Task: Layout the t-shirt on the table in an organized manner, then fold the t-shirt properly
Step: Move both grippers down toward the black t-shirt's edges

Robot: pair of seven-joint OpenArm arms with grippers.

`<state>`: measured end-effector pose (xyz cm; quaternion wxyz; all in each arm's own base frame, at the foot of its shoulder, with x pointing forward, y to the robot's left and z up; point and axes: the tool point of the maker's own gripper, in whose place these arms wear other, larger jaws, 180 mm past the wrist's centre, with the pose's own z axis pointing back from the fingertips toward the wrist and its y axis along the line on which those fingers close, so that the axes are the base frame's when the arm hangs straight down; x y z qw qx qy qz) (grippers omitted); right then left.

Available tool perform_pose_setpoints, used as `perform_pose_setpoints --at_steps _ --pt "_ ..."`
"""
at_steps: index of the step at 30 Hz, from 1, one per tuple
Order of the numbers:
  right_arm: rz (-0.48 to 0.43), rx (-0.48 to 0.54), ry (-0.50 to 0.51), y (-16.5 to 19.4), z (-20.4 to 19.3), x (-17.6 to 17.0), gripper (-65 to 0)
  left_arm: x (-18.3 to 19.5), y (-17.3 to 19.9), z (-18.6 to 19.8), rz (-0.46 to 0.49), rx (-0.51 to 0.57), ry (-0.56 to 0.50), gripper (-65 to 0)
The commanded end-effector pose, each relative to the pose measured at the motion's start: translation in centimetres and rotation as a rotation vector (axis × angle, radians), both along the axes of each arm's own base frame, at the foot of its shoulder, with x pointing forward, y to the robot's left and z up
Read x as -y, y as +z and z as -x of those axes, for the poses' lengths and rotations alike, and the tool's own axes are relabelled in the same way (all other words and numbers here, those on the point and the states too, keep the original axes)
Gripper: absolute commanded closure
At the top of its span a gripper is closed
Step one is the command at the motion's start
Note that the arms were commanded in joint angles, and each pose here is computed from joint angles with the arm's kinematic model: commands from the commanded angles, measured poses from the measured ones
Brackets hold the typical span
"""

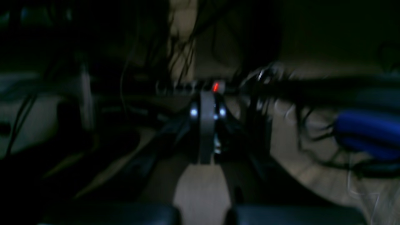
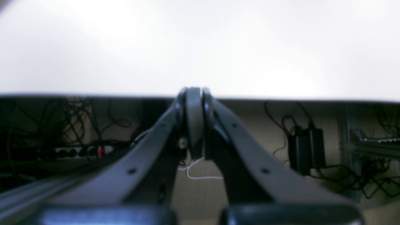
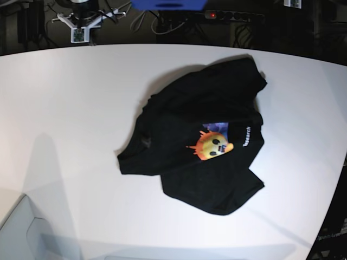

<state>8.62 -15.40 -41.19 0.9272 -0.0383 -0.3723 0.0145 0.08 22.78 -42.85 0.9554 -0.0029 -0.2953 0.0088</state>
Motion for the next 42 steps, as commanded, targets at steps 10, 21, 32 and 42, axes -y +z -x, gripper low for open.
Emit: perform_pose_setpoints --at_steps 10,21,32,42 --pt "0.019 -0.085 0.061 2.4 3.0 0.1 0.0 1.2 5.3 -4.3 0.018 0.166 -0.030 -0.1" --pt "0.022 0.139 0.055 5.0 -5.3 0.0 0.0 2.5 7.5 -9.9 0.048 0.342 -0.011 -0.5" --pt "-0.085 0.273 0.144 7.0 -9.9 -5.3 -13.5 2.9 6.6 -12.7 0.064 0.332 0.026 -4.5" --pt "-0.247 0.221 0.341 7.4 -10.0 -14.6 -28.2 5.0 5.3 -17.0 0.139 0.276 0.099 -20.0"
